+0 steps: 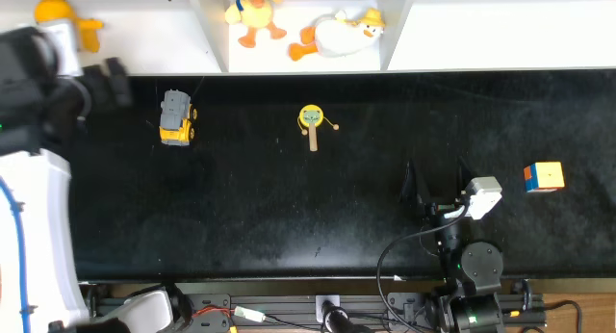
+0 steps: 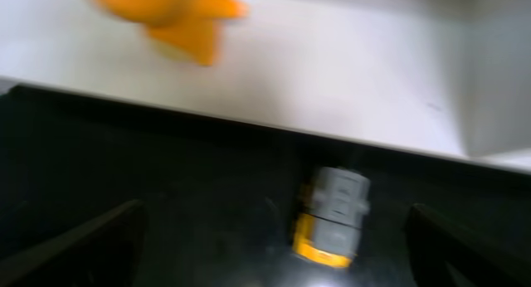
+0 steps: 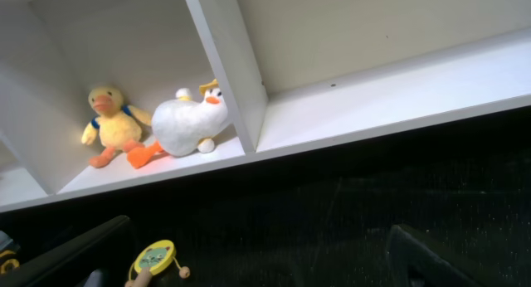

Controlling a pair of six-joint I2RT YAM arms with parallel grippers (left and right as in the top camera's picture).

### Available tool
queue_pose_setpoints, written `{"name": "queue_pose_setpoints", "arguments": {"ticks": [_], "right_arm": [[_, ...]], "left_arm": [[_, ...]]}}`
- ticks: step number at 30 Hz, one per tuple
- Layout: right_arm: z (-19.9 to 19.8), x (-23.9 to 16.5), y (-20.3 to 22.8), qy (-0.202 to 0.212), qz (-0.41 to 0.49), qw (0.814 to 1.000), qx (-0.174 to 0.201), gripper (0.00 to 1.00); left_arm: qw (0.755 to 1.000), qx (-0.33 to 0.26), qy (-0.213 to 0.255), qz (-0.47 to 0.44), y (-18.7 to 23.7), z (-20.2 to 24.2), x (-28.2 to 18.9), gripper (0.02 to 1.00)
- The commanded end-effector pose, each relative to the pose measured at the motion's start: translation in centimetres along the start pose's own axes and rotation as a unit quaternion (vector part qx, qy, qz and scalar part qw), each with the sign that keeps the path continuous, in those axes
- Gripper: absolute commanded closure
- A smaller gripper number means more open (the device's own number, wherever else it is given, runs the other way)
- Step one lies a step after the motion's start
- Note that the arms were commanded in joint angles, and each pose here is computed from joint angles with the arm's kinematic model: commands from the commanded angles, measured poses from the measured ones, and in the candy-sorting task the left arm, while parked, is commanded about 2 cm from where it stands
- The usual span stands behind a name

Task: Store Toys

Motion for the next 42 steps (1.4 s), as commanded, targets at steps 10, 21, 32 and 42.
{"name": "queue_pose_setpoints", "arguments": {"ticks": [10, 21, 32, 42], "right_arm": [[-0.1, 0.0, 0.3, 0.001, -0.001, 1.000, -0.003, 0.005], [-0.1, 0.0, 0.3, 0.001, -0.001, 1.000, -0.004, 0.005], [-0.1, 0.0, 0.3, 0.001, -0.001, 1.000, -0.004, 0.005], [-0.1, 0.0, 0.3, 0.001, -0.001, 1.000, -0.004, 0.005]], "left_arm": [[0.994, -0.004, 0.015, 0.113, 9.6, -5.9, 5.8, 0.020], [0.995, 0.002, 0.004, 0.095, 12.8, -5.6, 8.6, 0.020], [0.995, 0.017, -0.015, 0.096, 14.2, -5.2, 12.7, 0.023], [0.995, 0.013, -0.019, 0.093, 14.3, -4.9, 14.5, 0.082]]}}
Point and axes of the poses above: each gripper's point midway between its finger pads, its own x axis out along the fingers, its own z axis along the line the jaws close on, y = z × x, the point moved 7 cm from there along -x, back along the fingers, and after that the axes turned 1 degree about x, right-handed, at the moved point
